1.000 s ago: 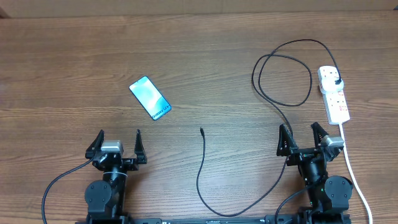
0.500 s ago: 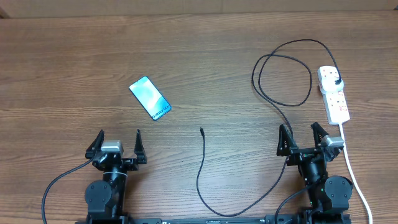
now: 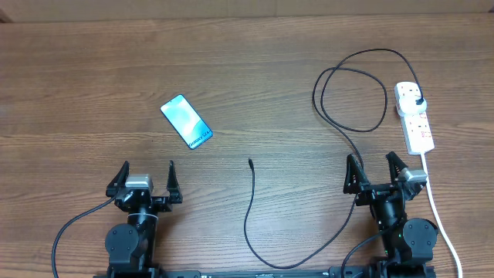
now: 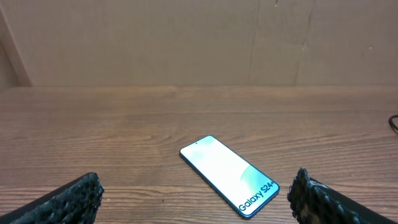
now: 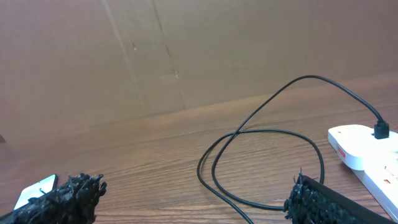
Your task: Plug charger to phone and switch on socket
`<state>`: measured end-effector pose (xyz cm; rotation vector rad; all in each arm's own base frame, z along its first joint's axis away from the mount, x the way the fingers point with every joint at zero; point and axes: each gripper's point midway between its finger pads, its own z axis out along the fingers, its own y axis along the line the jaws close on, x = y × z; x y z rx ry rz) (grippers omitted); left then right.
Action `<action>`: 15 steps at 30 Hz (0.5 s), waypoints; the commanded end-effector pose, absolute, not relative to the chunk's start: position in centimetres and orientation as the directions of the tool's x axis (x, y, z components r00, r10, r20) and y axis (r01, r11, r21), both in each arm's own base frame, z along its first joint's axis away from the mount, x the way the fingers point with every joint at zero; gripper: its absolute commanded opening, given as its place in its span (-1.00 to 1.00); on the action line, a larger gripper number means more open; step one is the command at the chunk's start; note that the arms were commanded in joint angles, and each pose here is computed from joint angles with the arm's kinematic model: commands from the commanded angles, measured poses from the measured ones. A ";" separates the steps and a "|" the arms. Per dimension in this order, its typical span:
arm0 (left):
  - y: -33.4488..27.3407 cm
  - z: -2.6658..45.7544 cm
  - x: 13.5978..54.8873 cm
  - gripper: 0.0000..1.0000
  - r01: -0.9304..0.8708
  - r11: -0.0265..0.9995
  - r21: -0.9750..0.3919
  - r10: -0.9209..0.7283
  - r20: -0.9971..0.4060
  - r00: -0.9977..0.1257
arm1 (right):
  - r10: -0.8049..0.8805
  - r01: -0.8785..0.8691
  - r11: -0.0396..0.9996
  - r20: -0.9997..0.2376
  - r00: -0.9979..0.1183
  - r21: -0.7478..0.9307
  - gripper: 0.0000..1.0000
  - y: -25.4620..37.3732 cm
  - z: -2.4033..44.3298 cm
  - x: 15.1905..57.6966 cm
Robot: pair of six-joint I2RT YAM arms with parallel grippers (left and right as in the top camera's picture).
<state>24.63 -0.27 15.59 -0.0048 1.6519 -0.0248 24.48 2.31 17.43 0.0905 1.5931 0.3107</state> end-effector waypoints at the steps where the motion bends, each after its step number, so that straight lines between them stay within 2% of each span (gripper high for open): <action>1: -0.3 15.6 24.6 0.99 0.014 1.000 -0.015 -0.014 -0.997 -0.076 | 0.248 -0.129 0.959 -0.968 -0.047 0.252 1.00 2.3 17.2 24.5; 15: -0.5 15.6 24.6 0.99 0.025 1.000 -0.017 -0.015 -0.997 -0.077 | 0.248 -0.129 0.959 -0.968 -0.047 0.252 1.00 2.3 17.2 24.5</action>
